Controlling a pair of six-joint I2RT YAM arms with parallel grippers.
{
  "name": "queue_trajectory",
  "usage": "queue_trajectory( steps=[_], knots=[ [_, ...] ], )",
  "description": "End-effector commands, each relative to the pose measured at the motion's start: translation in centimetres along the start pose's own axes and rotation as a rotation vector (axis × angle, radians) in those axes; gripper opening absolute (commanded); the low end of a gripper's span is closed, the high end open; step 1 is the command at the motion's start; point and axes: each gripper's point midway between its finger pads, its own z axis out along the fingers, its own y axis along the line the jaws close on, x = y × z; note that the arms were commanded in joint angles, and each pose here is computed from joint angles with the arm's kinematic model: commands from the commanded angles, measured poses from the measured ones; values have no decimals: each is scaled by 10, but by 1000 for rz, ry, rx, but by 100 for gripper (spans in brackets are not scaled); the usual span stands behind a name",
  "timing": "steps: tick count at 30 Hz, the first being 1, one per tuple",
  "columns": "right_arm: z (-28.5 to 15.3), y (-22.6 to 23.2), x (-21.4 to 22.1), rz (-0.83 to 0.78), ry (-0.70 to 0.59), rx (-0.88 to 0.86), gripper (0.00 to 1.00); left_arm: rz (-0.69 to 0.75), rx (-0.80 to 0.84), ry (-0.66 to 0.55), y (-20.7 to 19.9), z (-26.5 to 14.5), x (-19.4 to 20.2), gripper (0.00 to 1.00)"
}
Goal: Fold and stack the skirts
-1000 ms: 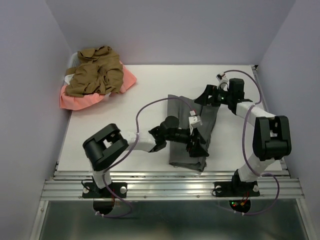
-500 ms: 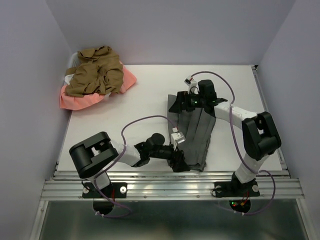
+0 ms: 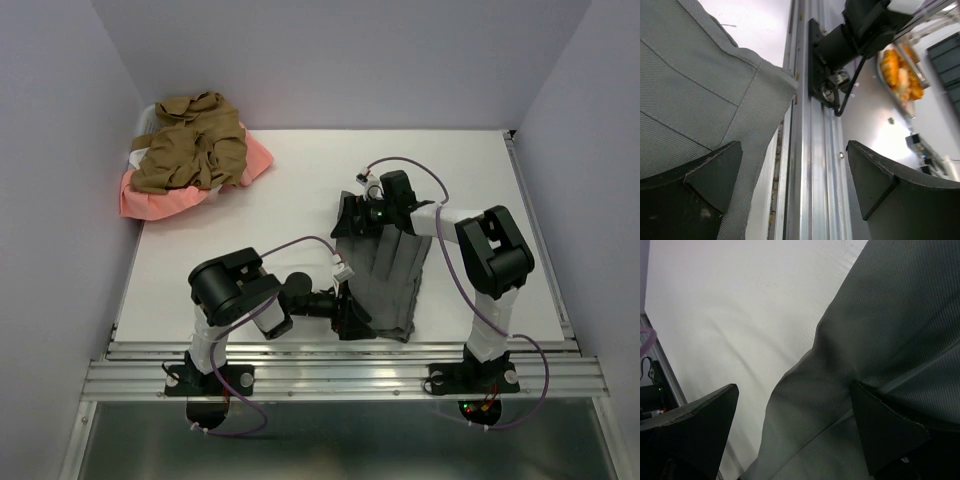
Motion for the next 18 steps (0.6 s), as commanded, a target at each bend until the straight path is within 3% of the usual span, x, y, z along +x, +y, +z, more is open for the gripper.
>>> queue_trajectory(
  steps=[1,4,10,17,18],
  knots=[
    [15,-1,-24,-61,-40,-20,100,-88,169,-100,-25,-21,3,99],
    [20,-11,-30,-65,-55,24,100,-128,146,-103,-15,-20,7,99],
    [23,-25,-41,-76,-67,103,100,-71,156,-139,-26,-26,-7,99],
    [-15,22,-84,-142,-150,73,100,2,90,-161,-35,-16,-47,99],
    [-28,36,-94,-160,-176,66,100,86,71,-172,-35,-9,-62,99]
  ],
)
